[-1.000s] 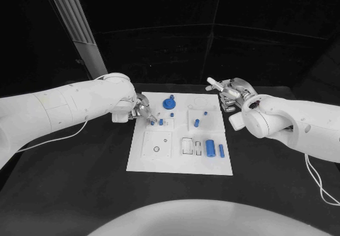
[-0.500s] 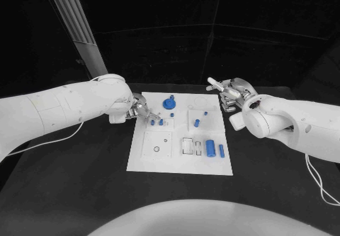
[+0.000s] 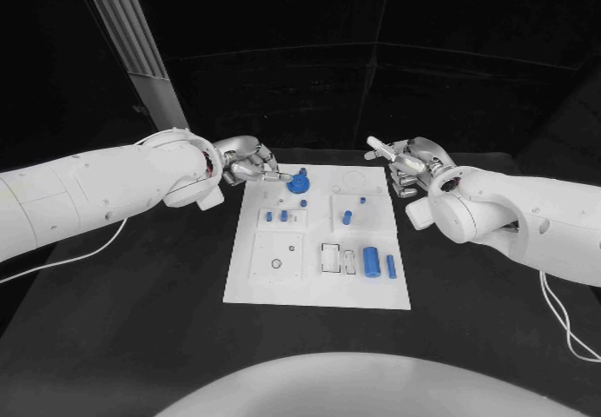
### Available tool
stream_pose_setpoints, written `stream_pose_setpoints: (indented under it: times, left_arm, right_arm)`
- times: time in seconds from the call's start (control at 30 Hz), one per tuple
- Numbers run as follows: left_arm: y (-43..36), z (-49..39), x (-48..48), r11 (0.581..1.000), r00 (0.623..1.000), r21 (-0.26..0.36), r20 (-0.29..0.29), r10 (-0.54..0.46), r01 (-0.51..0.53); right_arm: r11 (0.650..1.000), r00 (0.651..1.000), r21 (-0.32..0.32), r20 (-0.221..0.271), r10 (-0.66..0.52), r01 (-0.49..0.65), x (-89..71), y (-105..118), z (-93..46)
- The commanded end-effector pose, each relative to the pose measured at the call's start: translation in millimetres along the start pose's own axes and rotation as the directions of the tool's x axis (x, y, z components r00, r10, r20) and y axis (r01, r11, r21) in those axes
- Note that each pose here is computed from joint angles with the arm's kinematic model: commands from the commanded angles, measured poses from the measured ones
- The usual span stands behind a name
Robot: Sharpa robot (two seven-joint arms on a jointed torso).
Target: Assemble the parts on the task board
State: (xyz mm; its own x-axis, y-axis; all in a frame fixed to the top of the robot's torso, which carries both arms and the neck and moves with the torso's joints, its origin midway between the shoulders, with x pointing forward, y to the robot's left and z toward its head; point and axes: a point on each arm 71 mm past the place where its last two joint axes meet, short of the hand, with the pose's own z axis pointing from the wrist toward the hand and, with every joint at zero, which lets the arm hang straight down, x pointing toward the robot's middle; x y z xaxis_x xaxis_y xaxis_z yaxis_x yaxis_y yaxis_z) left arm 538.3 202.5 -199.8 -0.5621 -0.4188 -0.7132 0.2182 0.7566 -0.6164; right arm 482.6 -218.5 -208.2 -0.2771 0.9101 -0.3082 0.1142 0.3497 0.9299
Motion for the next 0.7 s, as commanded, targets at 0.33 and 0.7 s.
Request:
stream_pose_setpoints:
  times: [0.33,0.7]
  left_arm:
    - [-40.0,1.2,-5.8,0.905,0.976,0.426,0.187,-0.115,0.025]
    - [-51.0,17.1,7.8,0.885,0.98,0.442,0.184,0.074,-0.15]
  right_arm:
    - [1.0,1.0,-0.015,-0.004,-0.003,0.002,0.9,2.0,0.2]
    - [0.999,1.0,-0.032,-0.005,-0.005,0.004,1.5,3.6,-0.2]
